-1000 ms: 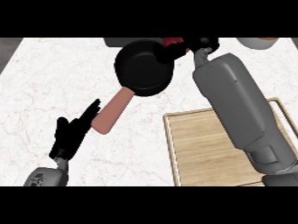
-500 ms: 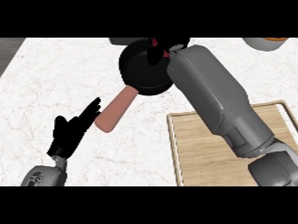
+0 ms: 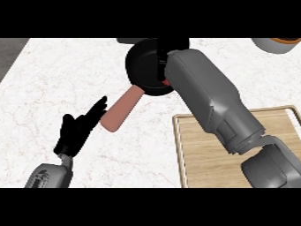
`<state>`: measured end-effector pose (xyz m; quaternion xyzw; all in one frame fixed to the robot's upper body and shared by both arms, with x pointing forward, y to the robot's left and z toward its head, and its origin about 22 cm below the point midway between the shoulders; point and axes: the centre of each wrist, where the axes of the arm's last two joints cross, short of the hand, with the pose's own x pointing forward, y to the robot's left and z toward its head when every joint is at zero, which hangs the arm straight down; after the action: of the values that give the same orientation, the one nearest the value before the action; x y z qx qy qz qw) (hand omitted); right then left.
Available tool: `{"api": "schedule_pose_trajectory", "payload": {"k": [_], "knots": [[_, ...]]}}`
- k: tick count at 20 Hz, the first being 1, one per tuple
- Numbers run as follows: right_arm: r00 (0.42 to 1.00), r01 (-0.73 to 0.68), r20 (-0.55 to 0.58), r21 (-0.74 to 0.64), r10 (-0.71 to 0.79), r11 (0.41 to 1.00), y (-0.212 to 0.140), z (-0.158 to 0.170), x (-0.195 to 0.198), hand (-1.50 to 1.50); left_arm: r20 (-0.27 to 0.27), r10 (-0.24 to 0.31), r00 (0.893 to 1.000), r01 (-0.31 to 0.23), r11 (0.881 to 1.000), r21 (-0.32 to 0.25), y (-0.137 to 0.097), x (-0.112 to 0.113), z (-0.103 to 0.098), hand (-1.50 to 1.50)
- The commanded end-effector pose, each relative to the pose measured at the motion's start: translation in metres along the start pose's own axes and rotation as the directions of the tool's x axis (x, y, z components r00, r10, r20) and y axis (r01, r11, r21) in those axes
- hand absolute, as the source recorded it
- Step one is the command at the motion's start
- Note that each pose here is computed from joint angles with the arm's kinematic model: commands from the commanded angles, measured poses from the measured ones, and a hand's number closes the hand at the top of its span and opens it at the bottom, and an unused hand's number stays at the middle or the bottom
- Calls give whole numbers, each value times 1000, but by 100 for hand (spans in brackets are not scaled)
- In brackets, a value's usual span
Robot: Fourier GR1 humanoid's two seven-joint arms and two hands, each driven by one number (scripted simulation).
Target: Pick the pear from the tray and place it in the pot
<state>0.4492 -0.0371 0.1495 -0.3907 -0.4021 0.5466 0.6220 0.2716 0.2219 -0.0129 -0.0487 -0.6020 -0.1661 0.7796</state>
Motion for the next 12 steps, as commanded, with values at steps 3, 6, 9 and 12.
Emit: {"api": "schedule_pose_trajectory", "payload": {"k": [3,6,9,12], "knots": [[973,212,94,-20,-209,977,-1,-1,-2,-150,15,-7,1000,7,1000,-13,-6,11,-10,0],[881,450,231,-149,-412,880,-10,4,-3,-150,-1,3,1000,-3,1000,-10,-6,6,-12,0],[752,648,307,-189,-583,738,-25,7,-6,-150,-9,3,1000,-3,1000,-5,0,-5,2,0],[636,771,363,-265,-681,579,-34,10,-8,-150,4,15,1000,-15,1000,0,-11,-4,-6,0]]}}
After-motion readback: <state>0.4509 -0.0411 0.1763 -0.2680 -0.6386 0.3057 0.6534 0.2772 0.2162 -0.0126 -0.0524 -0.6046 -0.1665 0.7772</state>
